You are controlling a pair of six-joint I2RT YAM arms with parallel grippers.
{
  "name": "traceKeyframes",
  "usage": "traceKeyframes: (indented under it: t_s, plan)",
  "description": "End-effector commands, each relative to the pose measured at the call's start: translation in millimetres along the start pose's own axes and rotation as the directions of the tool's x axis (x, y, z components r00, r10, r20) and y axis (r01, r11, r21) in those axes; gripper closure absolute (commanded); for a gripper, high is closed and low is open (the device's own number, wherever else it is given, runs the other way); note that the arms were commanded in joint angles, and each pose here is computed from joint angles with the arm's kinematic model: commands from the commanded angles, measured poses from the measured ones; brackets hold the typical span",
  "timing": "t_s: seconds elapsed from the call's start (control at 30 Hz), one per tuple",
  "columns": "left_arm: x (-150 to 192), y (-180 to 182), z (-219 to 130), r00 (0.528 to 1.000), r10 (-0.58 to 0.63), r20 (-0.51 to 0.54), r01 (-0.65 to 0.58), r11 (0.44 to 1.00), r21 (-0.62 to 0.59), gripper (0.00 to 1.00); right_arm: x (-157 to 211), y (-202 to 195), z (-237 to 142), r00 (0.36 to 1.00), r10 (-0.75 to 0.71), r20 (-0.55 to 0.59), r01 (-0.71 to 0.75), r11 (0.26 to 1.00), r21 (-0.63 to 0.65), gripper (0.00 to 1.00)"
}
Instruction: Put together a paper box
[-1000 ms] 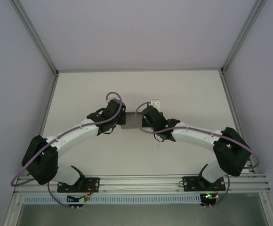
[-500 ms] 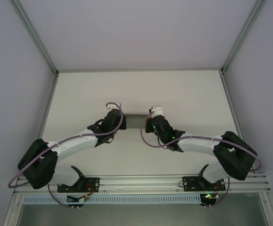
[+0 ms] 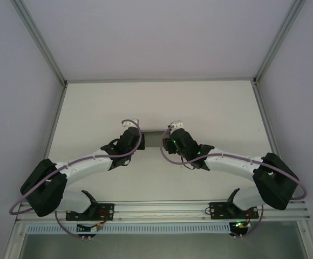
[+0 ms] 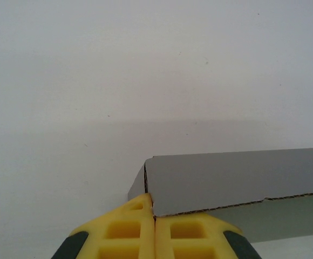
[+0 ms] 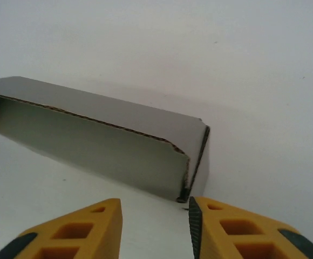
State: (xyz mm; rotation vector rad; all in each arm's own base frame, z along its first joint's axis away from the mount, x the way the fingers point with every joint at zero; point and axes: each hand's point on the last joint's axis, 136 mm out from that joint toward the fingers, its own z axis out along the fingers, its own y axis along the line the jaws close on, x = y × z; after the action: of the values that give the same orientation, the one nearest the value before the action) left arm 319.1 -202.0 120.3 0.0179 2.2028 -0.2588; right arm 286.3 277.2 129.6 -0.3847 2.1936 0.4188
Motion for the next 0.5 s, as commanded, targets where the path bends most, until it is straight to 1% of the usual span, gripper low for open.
traceKeyframes:
  t_s: [0.0, 0.03, 0.1, 0.13, 0.27, 0.37, 0.47]
  plan:
    - [94.1, 26.4, -2.4, 0.938, 0.116, -0.327, -0.135, 0.99, -0.036, 0.95, -22.0, 12.8, -16.1, 1.0, 0.025, 0.0, -0.025, 0.998, -0.051, 0.59]
    - [93.7, 25.8, -2.8, 0.937, 0.122, -0.328, -0.14, 0.99, -0.033, 0.95, -26.3, 12.8, -17.9, 0.999, 0.032, 0.008, -0.031, 0.998, -0.052, 0.57]
    - [90.7, 24.8, -2.8, 0.939, 0.125, -0.322, -0.143, 0.989, -0.033, 0.94, -37.5, 12.8, -22.8, 0.998, 0.038, 0.041, -0.036, 0.998, -0.059, 0.48]
    - [89.6, 24.0, -2.8, 0.939, 0.13, -0.318, -0.146, 0.989, -0.029, 0.94, -43.4, 8.9, -24.4, 0.997, 0.052, 0.057, -0.049, 0.998, -0.046, 0.48]
    - [87.7, 20.9, -1.0, 0.94, 0.133, -0.315, -0.147, 0.989, -0.02, 0.94, -60.0, -12.9, -22.9, 0.989, 0.126, 0.074, -0.126, 0.992, -0.003, 0.46]
    - [87.0, 19.6, 0.6, 0.94, 0.138, -0.311, -0.151, 0.988, -0.016, 0.93, -60.2, -29.3, -9.5, 0.98, 0.197, 0.024, -0.197, 0.98, 0.014, 0.47]
    - [83.7, 18.8, 1.0, 0.942, 0.141, -0.305, -0.154, 0.988, -0.02, 0.93, -54.5, -33.4, 1.5, 0.974, 0.225, -0.03, -0.225, 0.974, 0.021, 0.5]
